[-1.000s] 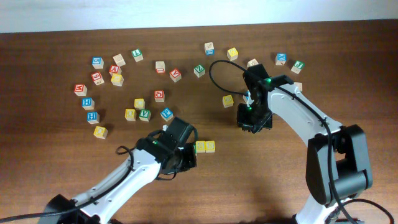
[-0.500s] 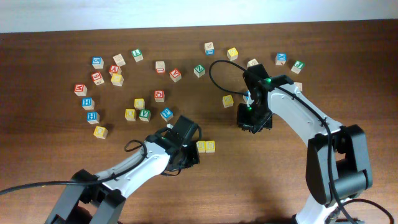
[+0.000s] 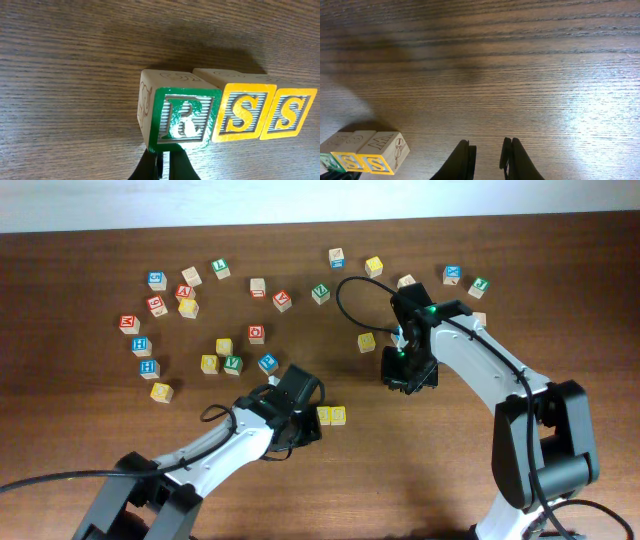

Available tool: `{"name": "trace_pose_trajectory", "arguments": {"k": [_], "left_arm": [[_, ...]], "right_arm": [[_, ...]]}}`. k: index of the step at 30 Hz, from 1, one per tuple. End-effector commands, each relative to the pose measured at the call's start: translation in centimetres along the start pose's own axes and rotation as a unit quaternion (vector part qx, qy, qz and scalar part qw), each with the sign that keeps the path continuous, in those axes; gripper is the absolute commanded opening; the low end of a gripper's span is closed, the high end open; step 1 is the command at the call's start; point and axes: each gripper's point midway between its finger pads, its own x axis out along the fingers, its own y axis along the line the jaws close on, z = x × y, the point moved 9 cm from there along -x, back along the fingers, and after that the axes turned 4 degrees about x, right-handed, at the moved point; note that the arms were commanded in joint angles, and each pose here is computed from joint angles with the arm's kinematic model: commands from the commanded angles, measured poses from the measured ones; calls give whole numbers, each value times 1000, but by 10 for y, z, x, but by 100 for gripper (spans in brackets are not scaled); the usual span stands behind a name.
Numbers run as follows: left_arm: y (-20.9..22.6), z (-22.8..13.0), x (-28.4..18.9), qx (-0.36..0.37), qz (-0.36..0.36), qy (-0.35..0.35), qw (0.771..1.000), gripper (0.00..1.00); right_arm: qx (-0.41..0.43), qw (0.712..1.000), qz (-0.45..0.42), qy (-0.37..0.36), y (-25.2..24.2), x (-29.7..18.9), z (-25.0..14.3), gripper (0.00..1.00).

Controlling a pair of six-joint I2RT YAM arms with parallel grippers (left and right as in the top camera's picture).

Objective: Spell out RSS

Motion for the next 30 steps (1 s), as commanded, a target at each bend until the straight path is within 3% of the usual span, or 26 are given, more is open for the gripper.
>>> {"name": "trace_pose_trajectory", "arguments": {"k": [1,14,19,22,24,30], "left_arm": [[2,-2,4,-6,8,2,1000,0],[-2,-3,2,-5,-13,11,1000,0],[-4,-6,-36,-1,-33,-16,999,0],[28,9,-67,-40,10,-77,996,0],[52,22,-72,-66,32,-91,993,0],[69,31,-40,-67,41,-35,996,0]], "right_arm": [[-9,1000,9,-14,4,-10,1,14],[-7,1000,6,-8,2,-8,-1,16],[-7,999,31,15,6,-8,-6,17],[-25,999,23,30,17,-4,-18,8],[-35,999,-4,14,25,0,-23,8],[-48,999,-1,21,62,30,-38,4]]}}
